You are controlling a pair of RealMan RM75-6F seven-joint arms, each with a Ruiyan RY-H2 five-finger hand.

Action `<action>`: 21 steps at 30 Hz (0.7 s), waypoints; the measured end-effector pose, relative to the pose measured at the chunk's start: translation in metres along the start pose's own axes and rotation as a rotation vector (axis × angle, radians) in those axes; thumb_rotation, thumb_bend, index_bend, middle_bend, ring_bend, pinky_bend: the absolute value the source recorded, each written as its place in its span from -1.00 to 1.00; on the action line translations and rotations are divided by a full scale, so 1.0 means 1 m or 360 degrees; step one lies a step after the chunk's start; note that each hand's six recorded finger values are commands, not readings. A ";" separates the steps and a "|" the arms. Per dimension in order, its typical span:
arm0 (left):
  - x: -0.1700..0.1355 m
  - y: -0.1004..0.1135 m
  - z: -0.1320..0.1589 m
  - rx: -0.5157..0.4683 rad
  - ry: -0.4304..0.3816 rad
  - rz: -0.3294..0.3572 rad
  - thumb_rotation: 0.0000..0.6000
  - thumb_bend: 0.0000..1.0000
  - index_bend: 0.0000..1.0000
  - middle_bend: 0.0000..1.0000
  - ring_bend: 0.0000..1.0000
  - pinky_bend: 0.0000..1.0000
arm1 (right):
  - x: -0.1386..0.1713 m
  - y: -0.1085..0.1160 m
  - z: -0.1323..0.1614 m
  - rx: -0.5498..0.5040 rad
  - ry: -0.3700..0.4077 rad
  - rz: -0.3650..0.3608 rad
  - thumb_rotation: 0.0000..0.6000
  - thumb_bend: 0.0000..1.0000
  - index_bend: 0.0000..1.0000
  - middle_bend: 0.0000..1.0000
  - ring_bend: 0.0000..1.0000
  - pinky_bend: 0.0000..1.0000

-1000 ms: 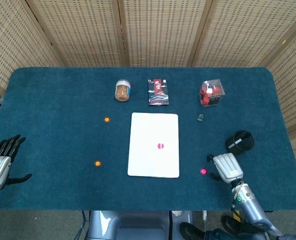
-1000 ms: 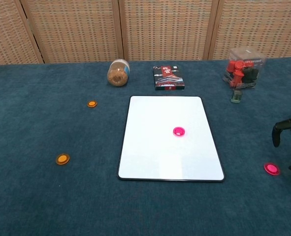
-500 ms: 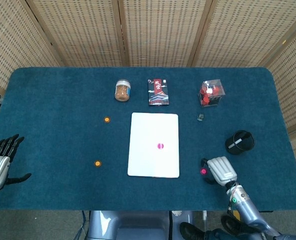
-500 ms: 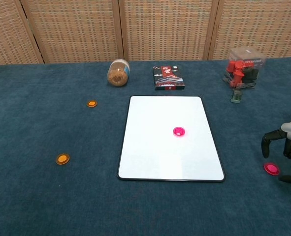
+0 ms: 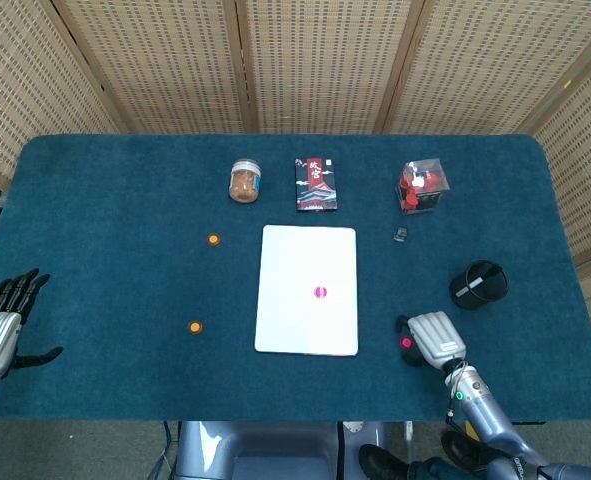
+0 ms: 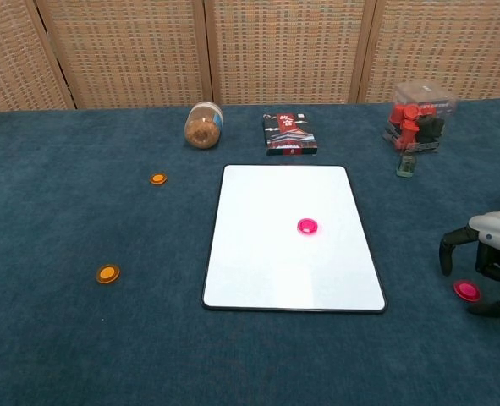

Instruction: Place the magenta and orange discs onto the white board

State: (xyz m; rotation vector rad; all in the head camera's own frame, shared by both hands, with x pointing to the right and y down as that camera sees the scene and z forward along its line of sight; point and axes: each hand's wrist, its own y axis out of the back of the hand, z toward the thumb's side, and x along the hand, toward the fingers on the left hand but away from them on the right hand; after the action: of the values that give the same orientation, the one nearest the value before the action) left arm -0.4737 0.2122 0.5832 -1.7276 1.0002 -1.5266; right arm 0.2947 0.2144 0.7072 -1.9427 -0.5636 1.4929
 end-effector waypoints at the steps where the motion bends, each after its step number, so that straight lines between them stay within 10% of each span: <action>1: 0.000 0.000 0.000 0.0000 0.0003 0.0002 1.00 -1.00 -1.00 -1.00 -1.00 -1.00 | -0.001 0.000 0.001 -0.0001 0.0002 0.0007 1.00 -0.48 -0.15 0.91 1.00 1.00; 21: 0.001 -0.001 0.000 0.0003 0.0009 -0.0007 1.00 -1.00 -1.00 -1.00 -1.00 -1.00 | -0.004 -0.001 -0.002 0.0032 -0.0029 0.0058 1.00 -0.38 -0.13 0.91 1.00 1.00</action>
State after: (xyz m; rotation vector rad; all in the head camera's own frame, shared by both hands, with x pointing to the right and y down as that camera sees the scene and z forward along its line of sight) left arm -0.4737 0.2118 0.5844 -1.7261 0.9985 -1.5354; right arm 0.2955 0.2118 0.7111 -1.9354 -0.5218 1.5341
